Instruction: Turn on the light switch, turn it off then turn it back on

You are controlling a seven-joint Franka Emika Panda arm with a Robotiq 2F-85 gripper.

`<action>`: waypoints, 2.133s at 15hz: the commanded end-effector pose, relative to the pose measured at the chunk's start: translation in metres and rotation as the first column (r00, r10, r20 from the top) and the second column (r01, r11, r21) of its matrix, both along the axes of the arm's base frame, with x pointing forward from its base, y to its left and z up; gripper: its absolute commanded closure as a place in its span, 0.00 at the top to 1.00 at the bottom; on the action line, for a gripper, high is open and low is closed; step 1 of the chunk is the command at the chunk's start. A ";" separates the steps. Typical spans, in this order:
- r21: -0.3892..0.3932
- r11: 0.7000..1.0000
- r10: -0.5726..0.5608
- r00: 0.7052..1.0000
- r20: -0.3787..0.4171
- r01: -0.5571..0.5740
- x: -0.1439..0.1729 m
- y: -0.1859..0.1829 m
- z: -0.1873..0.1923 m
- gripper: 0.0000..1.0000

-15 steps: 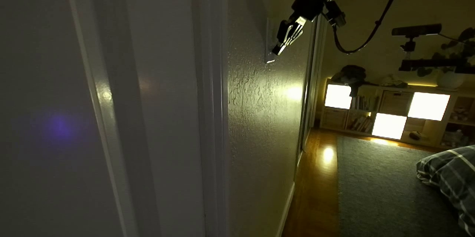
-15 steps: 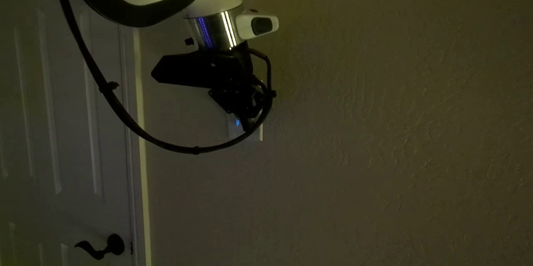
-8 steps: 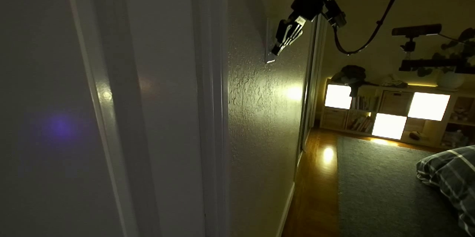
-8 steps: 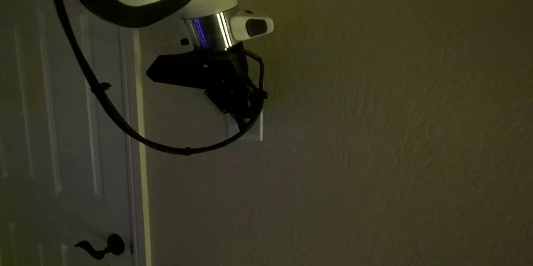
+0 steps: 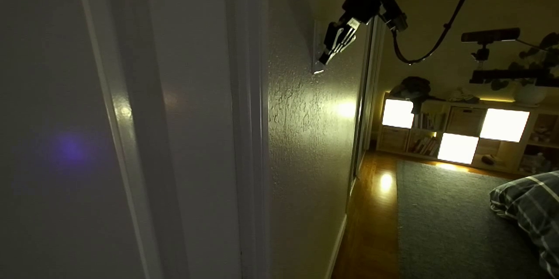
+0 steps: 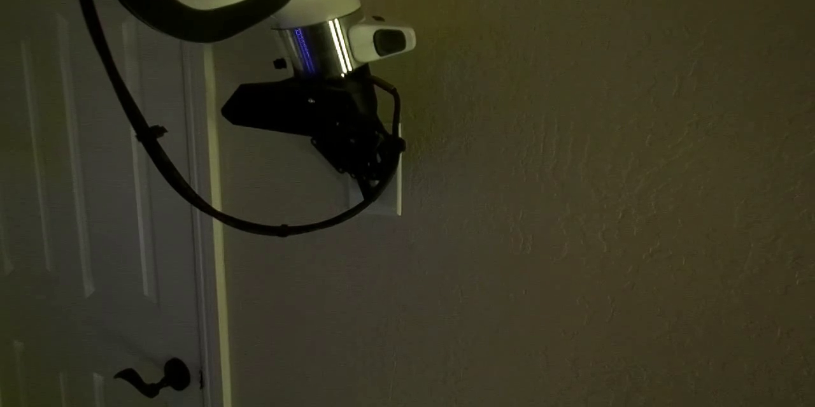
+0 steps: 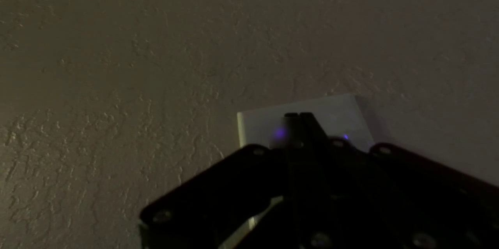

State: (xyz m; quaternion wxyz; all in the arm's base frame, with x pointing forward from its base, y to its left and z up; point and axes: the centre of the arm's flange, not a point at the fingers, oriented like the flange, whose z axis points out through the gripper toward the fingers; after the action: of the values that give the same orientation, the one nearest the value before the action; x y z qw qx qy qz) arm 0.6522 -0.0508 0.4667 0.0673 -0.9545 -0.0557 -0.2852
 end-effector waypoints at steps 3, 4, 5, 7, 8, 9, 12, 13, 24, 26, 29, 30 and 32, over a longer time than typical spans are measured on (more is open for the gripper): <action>0.004 1.000 -0.007 0.998 0.067 0.007 -0.010 0.006 0.031 0.05; 0.006 1.000 -0.009 0.998 0.068 0.009 -0.011 0.006 0.033 0.06; 0.005 1.000 -0.010 0.997 0.072 0.010 -0.013 0.006 0.037 0.05; 0.004 1.000 -0.011 0.996 0.090 0.010 -0.015 0.007 0.047 0.06; 0.006 1.000 -0.013 0.996 0.085 0.013 -0.016 0.006 0.046 0.06; 0.007 1.000 -0.014 0.997 0.076 0.014 -0.017 0.006 0.044 0.05; 0.009 1.000 -0.026 1.000 -0.004 0.026 -0.022 0.004 0.026 0.06; 0.010 1.000 -0.028 0.999 -0.036 0.028 -0.024 0.003 0.021 0.06; 0.042 0.998 -0.035 0.982 -0.188 0.044 -0.040 -0.005 0.009 0.06; 0.038 0.999 -0.033 0.990 -0.140 0.039 -0.039 0.000 0.026 0.06; 0.024 0.999 -0.027 0.998 -0.065 0.029 -0.040 0.005 0.053 0.05; 0.019 0.999 -0.026 0.999 -0.039 0.027 -0.040 0.007 0.060 0.06; 0.011 1.000 -0.020 1.000 0.018 0.019 -0.039 0.010 0.070 0.06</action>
State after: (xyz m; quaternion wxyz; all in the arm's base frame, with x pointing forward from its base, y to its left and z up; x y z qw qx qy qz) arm 0.6217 -0.0459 0.5222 0.0763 -0.9617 -0.0396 -0.2605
